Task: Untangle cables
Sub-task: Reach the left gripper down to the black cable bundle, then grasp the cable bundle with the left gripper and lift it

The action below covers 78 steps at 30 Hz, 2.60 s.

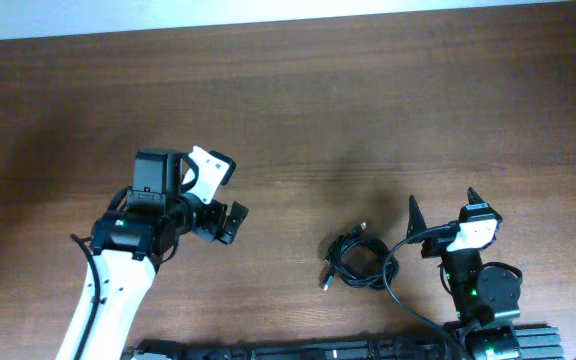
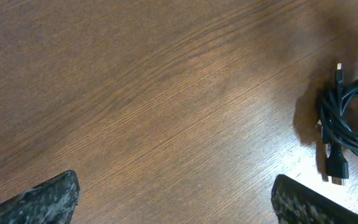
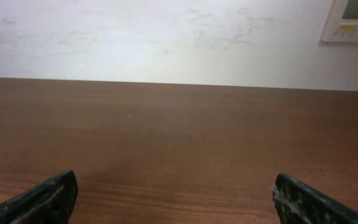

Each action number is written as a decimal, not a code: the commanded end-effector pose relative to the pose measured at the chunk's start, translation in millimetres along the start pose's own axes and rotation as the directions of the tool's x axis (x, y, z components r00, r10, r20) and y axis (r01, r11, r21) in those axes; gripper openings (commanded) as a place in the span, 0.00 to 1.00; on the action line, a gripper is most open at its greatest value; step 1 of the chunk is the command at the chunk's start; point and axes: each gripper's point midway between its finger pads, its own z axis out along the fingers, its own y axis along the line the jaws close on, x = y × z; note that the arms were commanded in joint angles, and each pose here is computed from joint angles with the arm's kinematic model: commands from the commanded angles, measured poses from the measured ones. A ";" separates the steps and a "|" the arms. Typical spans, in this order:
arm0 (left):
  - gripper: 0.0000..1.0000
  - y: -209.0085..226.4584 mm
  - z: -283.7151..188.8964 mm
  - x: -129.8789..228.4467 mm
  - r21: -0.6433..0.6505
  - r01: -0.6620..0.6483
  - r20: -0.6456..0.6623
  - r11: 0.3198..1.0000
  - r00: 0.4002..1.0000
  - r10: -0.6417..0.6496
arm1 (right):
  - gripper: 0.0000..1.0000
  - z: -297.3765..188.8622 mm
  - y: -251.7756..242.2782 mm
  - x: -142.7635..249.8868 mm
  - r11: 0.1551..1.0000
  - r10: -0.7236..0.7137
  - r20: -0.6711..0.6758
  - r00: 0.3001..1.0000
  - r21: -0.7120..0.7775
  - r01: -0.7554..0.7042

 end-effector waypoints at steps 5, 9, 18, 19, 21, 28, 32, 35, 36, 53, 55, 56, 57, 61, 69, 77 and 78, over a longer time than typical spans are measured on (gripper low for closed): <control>0.99 -2.0 -1.5 -7.5 0.009 -0.021 0.016 1.000 1.000 0.021 | 0.99 0.1 -2.8 2.7 1.000 0.001 -0.006 1.000 0.013 -0.001; 0.99 -34.8 5.1 -12.0 0.076 -0.140 0.020 0.987 0.990 0.138 | 0.99 0.1 -2.8 2.5 1.000 0.001 -0.005 1.000 0.013 -0.001; 0.99 -120.6 38.0 -16.9 0.231 -0.400 0.055 0.887 0.915 0.399 | 0.99 0.1 -2.8 2.7 1.000 0.001 -0.006 1.000 0.013 -0.001; 0.99 -129.9 49.4 -16.5 0.250 -0.420 0.053 0.873 0.906 0.421 | 0.98 0.1 -2.8 2.7 1.000 0.001 -0.006 1.000 0.013 -0.001; 0.99 -146.1 72.5 -14.8 0.279 -0.452 0.052 0.847 0.888 0.457 | 0.99 0.1 -2.8 2.7 1.000 0.001 -0.006 1.000 0.013 -0.001; 0.99 -181.0 108.6 -18.0 0.297 -0.625 0.147 0.722 0.777 0.612 | 0.99 0.1 -2.8 2.7 1.000 0.001 -0.006 1.000 0.013 -0.001; 0.99 -203.2 111.5 -17.4 0.309 -0.664 0.189 0.681 0.745 0.640 | 0.99 0.1 -2.8 2.7 1.000 0.001 -0.006 1.000 0.013 -0.001; 0.99 -204.4 126.6 -7.5 0.320 -0.694 0.175 0.645 0.712 0.680 | 0.99 0.1 -2.8 2.7 1.000 0.001 -0.006 1.000 0.013 -0.001; 0.99 -205.0 130.1 -4.1 0.321 -0.718 0.178 0.617 0.686 0.705 | 0.99 0.1 -2.8 2.7 1.000 0.001 -0.006 1.000 0.013 -0.001; 0.34 -200.3 186.5 18.5 0.339 -0.715 0.123 0.611 0.678 0.725 | 0.99 0.1 -2.8 2.7 1.000 0.001 -0.006 1.000 0.013 -0.001; 0.05 -191.3 182.6 1.3 0.257 -0.732 0.114 0.631 0.672 0.732 | 0.98 0.1 -2.8 2.7 1.000 0.001 -0.006 1.000 0.013 -0.001; 0.00 -184.7 176.3 -10.9 0.195 -0.742 0.112 0.641 0.667 0.737 | 0.98 0.1 -2.8 2.7 1.000 0.001 -0.006 1.000 0.013 -0.001; 0.00 -179.7 163.7 -27.7 0.125 -0.750 0.128 0.650 0.662 0.739 | 0.99 0.1 -2.8 2.5 1.000 0.001 -0.005 1.000 0.013 -0.001; 0.00 -181.3 98.9 -83.3 -0.035 -0.746 0.271 0.665 0.633 0.725 | 0.99 0.1 -2.8 2.7 1.000 0.001 -0.006 1.000 0.013 -0.001; 0.00 -142.6 -7.8 -160.4 -0.429 -0.551 0.399 0.716 0.596 0.697 | 0.99 0.1 -2.8 2.7 1.000 0.001 -0.006 1.000 0.013 -0.001; 0.00 -158.5 -89.6 -189.0 -0.452 -0.463 0.614 0.762 0.458 0.643 | 0.98 -1.3 10.9 -2.8 0.989 0.134 -0.005 0.991 -0.067 -0.134; 0.00 -158.3 -94.7 -189.4 -0.455 -0.458 0.621 0.764 0.452 0.641 | 0.99 -3.5 18.2 -8.6 0.984 0.140 -0.005 0.990 -0.110 -0.140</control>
